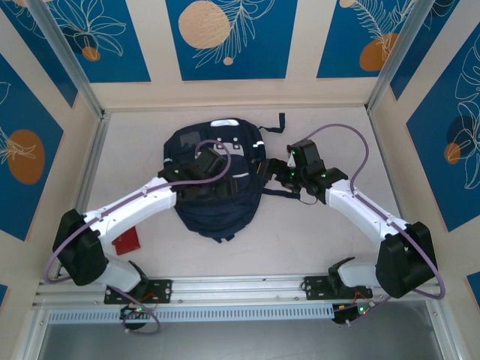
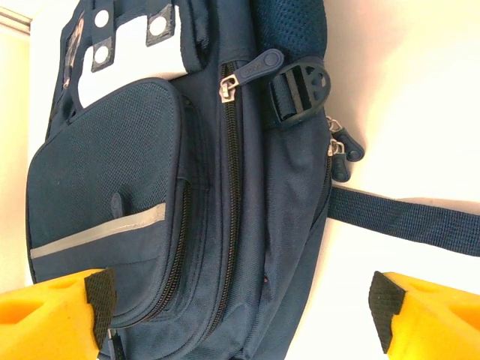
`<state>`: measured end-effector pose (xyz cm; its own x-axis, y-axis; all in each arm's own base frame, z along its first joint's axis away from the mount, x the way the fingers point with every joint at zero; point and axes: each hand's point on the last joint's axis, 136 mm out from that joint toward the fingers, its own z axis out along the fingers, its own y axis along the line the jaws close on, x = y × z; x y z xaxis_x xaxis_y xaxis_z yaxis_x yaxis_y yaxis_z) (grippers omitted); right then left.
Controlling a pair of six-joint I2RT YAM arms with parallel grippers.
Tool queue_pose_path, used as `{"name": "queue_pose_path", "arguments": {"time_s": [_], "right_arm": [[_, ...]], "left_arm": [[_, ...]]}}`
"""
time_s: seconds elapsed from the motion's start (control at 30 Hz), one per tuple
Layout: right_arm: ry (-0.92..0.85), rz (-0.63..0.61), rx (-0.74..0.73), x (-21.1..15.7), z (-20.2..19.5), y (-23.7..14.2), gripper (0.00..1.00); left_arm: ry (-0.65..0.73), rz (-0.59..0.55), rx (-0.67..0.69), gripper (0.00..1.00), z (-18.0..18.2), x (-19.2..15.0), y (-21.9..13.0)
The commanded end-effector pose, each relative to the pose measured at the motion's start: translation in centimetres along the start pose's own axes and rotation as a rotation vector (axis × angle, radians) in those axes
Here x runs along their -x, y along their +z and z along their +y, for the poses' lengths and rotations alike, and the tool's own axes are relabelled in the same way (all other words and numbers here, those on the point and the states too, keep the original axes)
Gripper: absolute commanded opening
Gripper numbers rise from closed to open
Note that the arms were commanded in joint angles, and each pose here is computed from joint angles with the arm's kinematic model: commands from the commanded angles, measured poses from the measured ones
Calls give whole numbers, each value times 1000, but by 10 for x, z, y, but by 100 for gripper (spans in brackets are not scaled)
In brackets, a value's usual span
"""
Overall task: Pack the student bag
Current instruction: Unzip the student bag at the center of the table.
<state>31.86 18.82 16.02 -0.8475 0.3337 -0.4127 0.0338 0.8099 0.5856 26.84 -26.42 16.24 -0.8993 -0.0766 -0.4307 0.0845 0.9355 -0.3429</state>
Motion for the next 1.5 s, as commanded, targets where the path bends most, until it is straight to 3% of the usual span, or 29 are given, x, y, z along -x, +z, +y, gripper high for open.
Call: {"name": "queue_pose_path", "arguments": {"time_s": [0.0,0.2,0.6,0.7,0.93,1.27,1.47], "right_arm": [[38,-13,-24,8,-3,-4,90],[61,3,-34,7,-3,-7,98],[75,59,-1,2,11,-1,94],[79,90,9,-4,18,2,89],[98,191,80,-17,44,18,67],[104,284,19,-33,46,47,56],[69,334,-3,-43,48,66,42]], "left_arm": [[-29,-25,54,66,5,-11,9],[-43,16,16,55,-4,-24,28],[-27,100,98,33,19,-48,37],[-25,120,102,31,21,-53,35],[3,82,67,21,13,-43,36],[48,61,90,0,18,-37,30],[97,36,90,0,23,-36,23]]}}
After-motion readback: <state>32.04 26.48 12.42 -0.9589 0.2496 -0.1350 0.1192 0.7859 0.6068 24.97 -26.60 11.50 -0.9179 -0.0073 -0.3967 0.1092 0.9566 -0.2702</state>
